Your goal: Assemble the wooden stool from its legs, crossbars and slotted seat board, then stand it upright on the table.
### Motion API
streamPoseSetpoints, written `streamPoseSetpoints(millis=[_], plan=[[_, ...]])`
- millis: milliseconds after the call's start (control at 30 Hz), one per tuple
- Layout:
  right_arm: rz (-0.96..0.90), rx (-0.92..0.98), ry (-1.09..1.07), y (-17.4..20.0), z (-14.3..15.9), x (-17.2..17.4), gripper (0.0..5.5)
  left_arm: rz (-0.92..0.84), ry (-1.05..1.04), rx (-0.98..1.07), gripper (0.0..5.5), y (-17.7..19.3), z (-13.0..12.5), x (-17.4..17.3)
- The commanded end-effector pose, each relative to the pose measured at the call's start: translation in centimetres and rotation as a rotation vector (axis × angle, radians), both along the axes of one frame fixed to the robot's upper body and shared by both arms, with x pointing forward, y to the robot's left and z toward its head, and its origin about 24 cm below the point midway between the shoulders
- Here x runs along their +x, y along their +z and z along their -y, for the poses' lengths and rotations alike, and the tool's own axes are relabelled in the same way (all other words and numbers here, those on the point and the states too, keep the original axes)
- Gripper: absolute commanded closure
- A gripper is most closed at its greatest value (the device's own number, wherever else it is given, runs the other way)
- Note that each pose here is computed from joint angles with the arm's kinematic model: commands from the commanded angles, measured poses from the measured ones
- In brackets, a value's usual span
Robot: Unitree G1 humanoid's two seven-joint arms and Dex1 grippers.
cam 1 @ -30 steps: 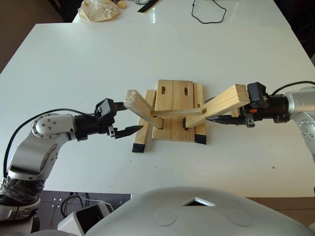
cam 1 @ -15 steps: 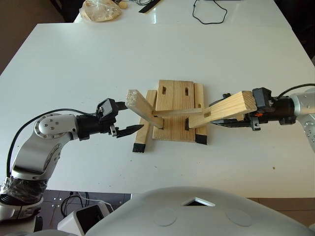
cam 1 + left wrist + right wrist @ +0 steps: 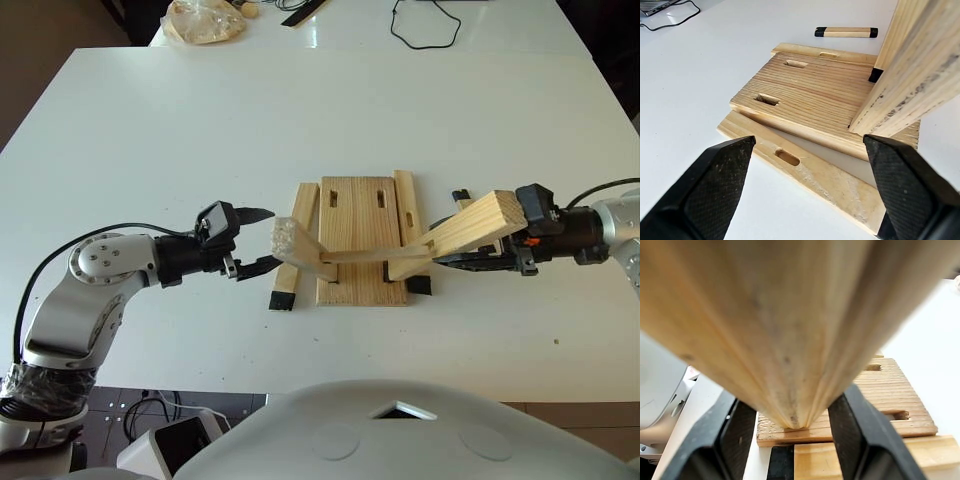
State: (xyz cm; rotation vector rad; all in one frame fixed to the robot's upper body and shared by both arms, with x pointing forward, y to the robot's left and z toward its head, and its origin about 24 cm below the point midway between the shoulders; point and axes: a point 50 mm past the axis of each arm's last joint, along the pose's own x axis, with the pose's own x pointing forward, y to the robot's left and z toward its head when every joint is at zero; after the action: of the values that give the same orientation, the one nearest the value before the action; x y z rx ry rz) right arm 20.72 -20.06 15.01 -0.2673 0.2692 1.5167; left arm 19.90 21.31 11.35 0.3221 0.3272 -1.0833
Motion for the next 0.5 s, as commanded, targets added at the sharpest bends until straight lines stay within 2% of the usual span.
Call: streamPoseSetpoints(millis=[33, 367, 500], plan=[[-0.057, -0.114, -0.016, -2.0, 0.5, 0.0, 3.48, 0.009, 0.01, 0.008, 1.5, 0.0, 0.2, 0.2], [0.027, -0.152, 0.049, -1.7, -0.4, -0.2, 3.48, 0.003, -0.141, 0.012, 1.5, 0.6, 2.1, -1.9], [0.028, -0.155, 0.043, -1.8, -0.3, 0.0, 3.48, 0.001, -0.134, 0.023, 1.5, 0.5, 1.9, -1.9]])
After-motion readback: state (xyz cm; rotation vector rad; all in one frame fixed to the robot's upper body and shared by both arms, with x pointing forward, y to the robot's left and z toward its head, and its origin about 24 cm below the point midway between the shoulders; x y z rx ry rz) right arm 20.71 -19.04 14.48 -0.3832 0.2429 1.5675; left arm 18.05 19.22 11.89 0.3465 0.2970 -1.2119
